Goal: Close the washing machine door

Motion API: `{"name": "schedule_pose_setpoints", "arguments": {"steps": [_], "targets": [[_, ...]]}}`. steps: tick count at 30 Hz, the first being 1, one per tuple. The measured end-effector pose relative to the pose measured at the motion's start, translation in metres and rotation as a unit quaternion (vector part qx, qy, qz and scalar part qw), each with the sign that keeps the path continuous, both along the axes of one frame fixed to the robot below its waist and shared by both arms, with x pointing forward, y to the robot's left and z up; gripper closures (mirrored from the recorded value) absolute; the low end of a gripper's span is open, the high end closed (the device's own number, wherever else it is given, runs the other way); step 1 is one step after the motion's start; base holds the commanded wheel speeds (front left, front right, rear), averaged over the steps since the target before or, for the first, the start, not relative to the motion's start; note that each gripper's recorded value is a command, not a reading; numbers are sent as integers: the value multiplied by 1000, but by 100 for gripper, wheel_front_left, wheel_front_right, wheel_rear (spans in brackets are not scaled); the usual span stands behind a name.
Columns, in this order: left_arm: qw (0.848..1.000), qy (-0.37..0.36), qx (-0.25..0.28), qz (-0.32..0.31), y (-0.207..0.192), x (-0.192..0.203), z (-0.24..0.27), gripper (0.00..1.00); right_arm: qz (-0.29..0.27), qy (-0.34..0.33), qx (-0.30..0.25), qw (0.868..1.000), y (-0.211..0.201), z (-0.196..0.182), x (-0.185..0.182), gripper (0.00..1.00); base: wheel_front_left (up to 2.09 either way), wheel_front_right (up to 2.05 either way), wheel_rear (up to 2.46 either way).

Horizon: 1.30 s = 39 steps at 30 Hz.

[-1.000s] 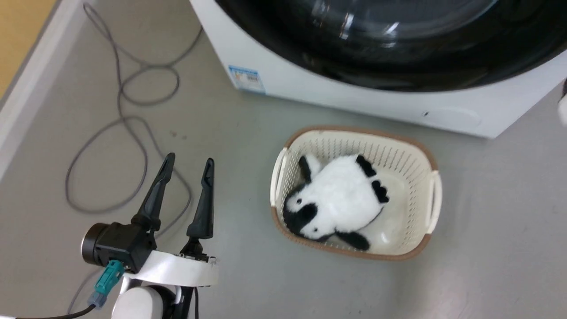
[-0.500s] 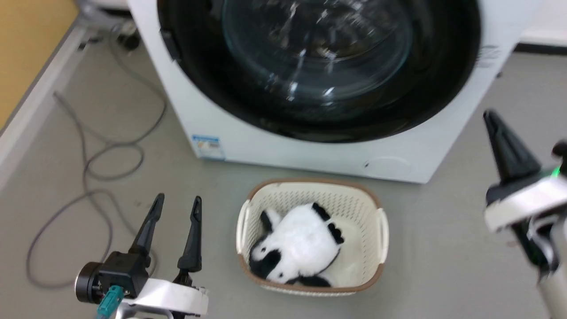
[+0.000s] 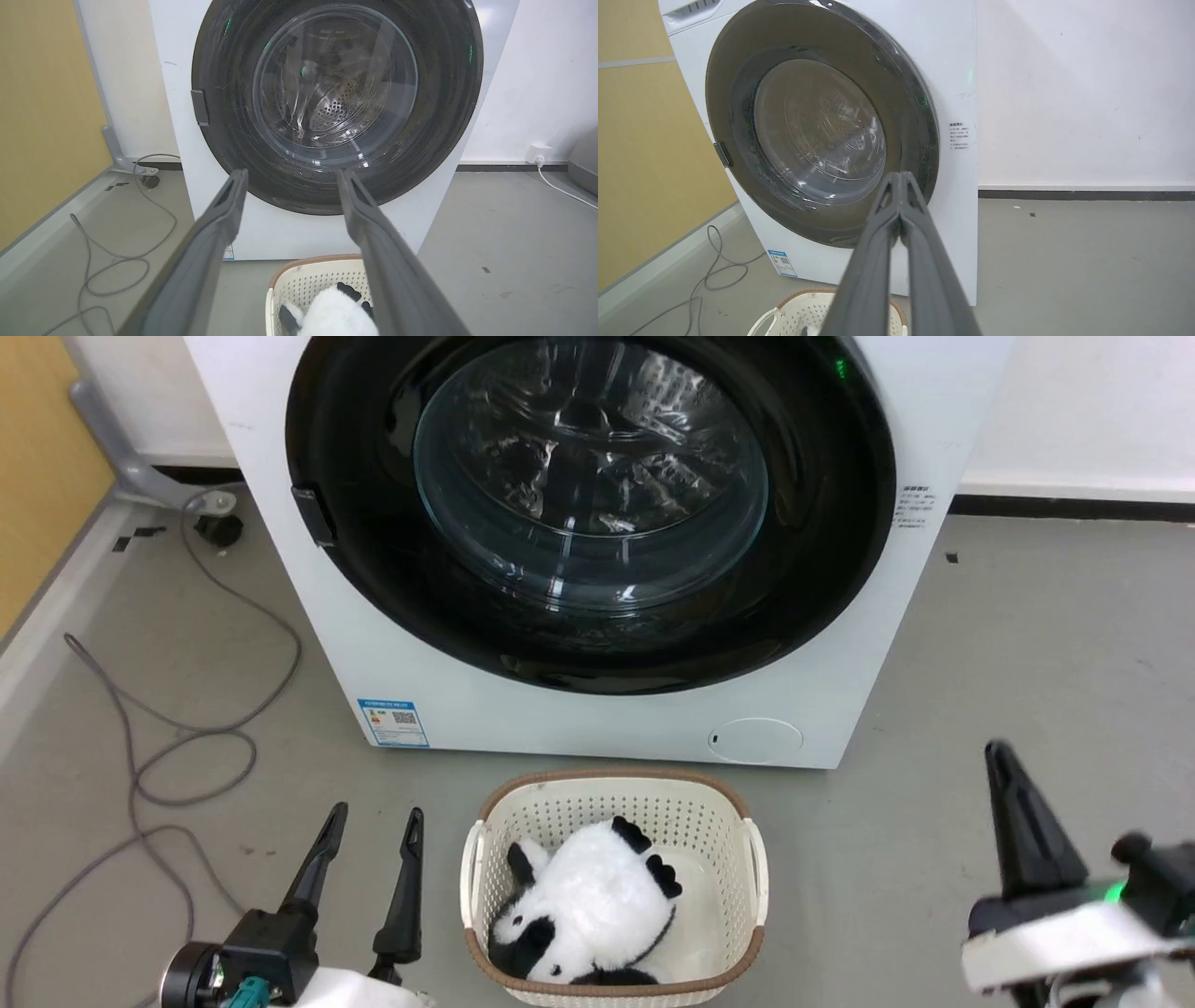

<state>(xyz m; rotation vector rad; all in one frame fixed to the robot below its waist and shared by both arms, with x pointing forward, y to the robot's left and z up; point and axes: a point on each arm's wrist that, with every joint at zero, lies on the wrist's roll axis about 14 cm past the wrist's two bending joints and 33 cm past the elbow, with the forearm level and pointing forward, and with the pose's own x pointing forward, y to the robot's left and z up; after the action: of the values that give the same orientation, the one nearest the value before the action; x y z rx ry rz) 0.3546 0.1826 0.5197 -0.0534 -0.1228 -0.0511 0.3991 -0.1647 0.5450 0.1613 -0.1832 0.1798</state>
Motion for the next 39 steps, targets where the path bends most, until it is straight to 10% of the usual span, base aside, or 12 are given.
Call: {"name": "schedule_pose_setpoints", "arguments": {"steps": [5,6,17,18,39], "targets": [[1000,4,1,2,1,-5,-3,0,-13,13,-3,1000,0,-11,-16,98,0,0,0],[1000,5,1,2,1,-5,-3,0,-17,14,-3,1000,-1,-12,-18,0,0,0,0],[1000,20,-5,10,5,-12,-13,0,-18,26,-14,999,5,-22,-31,0,0,0,0],[1000,21,-5,11,5,-12,-13,100,-18,26,-15,999,5,-22,-30,100,0,0,0],[999,31,-2,8,1,-9,-14,100,-19,38,-26,999,3,-25,-32,100,0,0,0]]}}
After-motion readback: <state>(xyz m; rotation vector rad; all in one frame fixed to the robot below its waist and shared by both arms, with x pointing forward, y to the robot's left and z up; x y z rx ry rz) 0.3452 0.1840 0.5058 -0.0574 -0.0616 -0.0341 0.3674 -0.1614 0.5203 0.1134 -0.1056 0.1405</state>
